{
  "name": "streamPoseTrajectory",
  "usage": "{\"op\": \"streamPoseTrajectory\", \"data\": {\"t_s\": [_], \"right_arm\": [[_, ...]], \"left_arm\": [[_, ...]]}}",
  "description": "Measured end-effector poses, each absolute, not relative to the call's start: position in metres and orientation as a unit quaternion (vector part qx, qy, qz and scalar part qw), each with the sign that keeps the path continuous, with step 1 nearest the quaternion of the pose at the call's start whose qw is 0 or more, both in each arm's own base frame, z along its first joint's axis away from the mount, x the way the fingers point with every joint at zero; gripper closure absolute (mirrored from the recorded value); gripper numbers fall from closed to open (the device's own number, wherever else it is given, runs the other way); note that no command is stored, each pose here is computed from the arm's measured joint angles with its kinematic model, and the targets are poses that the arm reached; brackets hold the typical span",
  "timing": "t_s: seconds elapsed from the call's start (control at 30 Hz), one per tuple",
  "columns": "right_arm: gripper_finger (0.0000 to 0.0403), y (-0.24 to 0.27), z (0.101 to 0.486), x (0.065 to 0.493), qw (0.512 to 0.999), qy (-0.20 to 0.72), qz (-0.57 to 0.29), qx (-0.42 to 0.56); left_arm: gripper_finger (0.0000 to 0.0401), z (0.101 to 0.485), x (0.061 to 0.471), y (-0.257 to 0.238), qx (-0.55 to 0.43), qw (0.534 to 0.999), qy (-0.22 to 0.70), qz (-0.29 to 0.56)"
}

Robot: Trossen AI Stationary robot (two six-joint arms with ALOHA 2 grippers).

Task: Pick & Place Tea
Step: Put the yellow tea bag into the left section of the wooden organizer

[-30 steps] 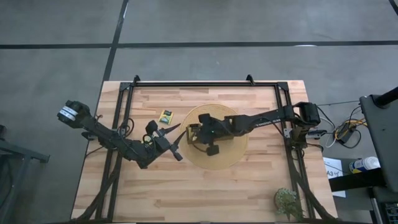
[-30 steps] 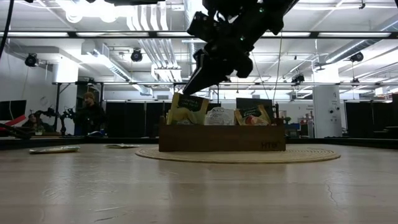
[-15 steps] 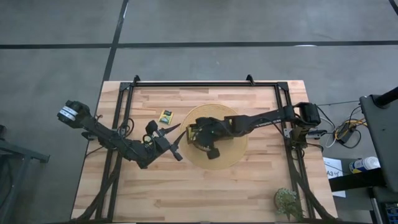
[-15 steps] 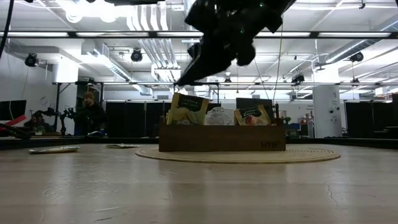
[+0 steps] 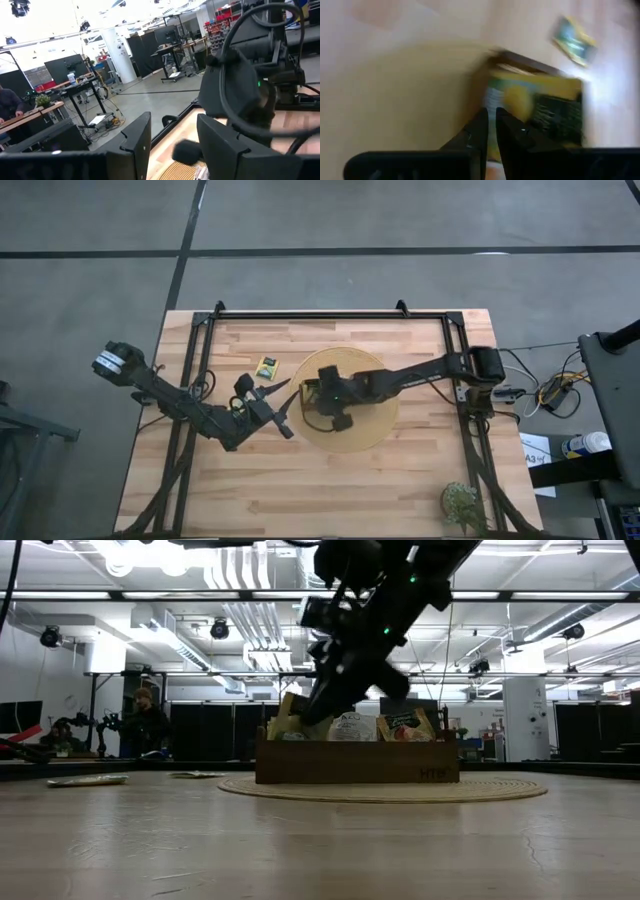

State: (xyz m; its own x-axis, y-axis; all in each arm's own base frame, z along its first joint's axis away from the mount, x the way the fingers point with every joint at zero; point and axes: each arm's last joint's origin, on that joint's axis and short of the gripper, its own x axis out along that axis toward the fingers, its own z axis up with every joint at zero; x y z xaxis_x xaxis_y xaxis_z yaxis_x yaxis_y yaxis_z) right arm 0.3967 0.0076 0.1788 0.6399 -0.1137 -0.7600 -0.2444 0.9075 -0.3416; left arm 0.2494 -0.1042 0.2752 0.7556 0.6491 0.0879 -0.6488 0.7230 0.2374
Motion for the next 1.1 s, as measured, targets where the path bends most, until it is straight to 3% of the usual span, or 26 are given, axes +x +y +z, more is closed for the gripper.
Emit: {"op": "streamPoseTrajectory", "data": {"t_s": [0.13, 0.43, 0.83, 1.1], "right_arm": [[0.0369, 0.002, 0.18, 0.402, 0.874, 0.428, -0.031, -0.228], [0.0369, 0.007, 0.186, 0.407, 0.893, 0.409, 0.024, -0.186], [0.0369, 0.002, 0.148, 0.442, 0.868, 0.462, 0.023, -0.182], [0.0369, 0.0, 0.169, 0.444, 0.866, 0.481, -0.004, -0.137]], "left_arm": [[0.0248, 0.275, 0.249, -0.104, 0.128, 0.928, 0.001, 0.349], [0.0248, 0.275, 0.249, -0.105, 0.128, 0.929, 0.0, 0.348], [0.0248, 0.275, 0.249, -0.105, 0.128, 0.929, 0.0, 0.347], [0.0248, 0.275, 0.249, -0.105, 0.127, 0.93, 0.0, 0.346]]}}
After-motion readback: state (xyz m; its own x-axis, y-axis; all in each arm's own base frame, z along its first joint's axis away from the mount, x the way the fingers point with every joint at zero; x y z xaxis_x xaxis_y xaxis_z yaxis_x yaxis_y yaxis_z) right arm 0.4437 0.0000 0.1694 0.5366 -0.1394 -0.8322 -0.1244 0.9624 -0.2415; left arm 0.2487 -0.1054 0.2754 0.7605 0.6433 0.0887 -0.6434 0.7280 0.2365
